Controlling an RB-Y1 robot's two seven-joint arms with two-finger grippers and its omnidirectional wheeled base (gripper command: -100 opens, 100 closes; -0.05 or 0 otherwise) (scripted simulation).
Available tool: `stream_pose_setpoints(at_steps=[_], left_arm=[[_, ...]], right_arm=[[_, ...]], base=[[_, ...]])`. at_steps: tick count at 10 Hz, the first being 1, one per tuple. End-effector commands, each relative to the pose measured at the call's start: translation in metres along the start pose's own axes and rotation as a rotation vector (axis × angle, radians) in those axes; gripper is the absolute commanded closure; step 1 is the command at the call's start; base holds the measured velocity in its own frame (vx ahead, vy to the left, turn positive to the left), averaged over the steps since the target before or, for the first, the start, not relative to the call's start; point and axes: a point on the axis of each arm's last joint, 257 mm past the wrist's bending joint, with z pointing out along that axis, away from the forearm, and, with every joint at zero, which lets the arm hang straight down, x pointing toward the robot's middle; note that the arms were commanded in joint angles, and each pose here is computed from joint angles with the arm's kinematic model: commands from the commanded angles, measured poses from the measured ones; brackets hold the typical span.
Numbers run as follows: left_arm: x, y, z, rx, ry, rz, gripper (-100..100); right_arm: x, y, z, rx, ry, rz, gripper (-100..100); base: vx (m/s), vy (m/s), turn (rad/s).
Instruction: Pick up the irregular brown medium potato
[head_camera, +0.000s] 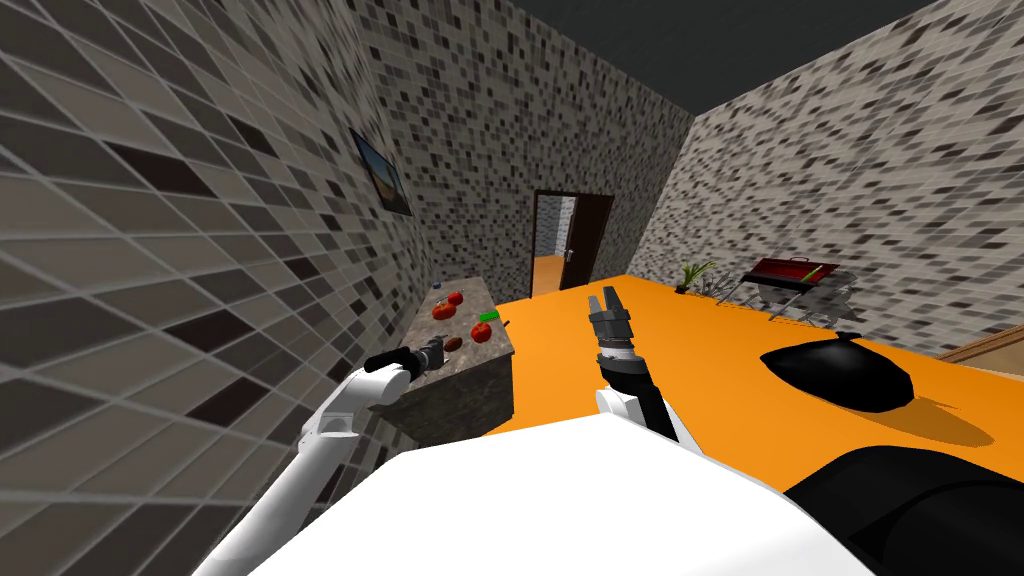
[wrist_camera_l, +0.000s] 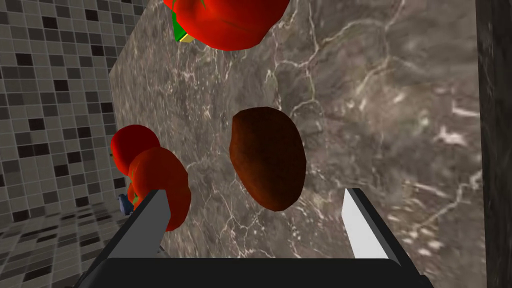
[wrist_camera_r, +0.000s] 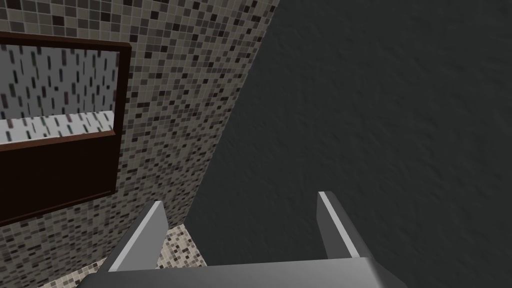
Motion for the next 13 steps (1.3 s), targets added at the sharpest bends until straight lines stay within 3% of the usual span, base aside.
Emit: stream_pose_setpoints(at_steps=[1,5,6,7,8,12,13], left_arm=[[0.001,0.010,0.004,-0.060,0.015,-0.018,-100],[0.003,0.029,0.008,-0.159,0.033,-0.044,-100],[0.002,0.026,0.007,-0.145,0.032,-0.041,-100],[0.002,0.027,0.008,-0.148,0.032,-0.041,0],[-0.006,0.027,0.013,-0.144,0.019,-0.053,-100],[-0.025,0.028,0.026,-0.136,-0.011,-0.080,-100],[-0.022,0.027,0.023,-0.139,-0.005,-0.075,-100]], right_arm=[[0.000,0.000,0.000,0.000,0.000,0.000,0],[0.000,0.000,0.000,0.000,0.000,0.000,0],[0.000,0.000,0.000,0.000,0.000,0.000,0],[0.000,0.000,0.000,0.000,0.000,0.000,0],[0.000,0.000,0.000,0.000,0.000,0.000,0],[0.000,0.000,0.000,0.000,0.000,0.000,0],[0.000,0.000,0.000,0.000,0.000,0.000,0]], base=[[0.073,0.013,0.009],[0.091,0.016,0.001],[0.010,-0.002,0.010],[0.000,0.000,0.000],[-0.021,-0.002,-0.118],[-0.024,-0.006,-0.115],[-0.012,-0.001,-0.024]])
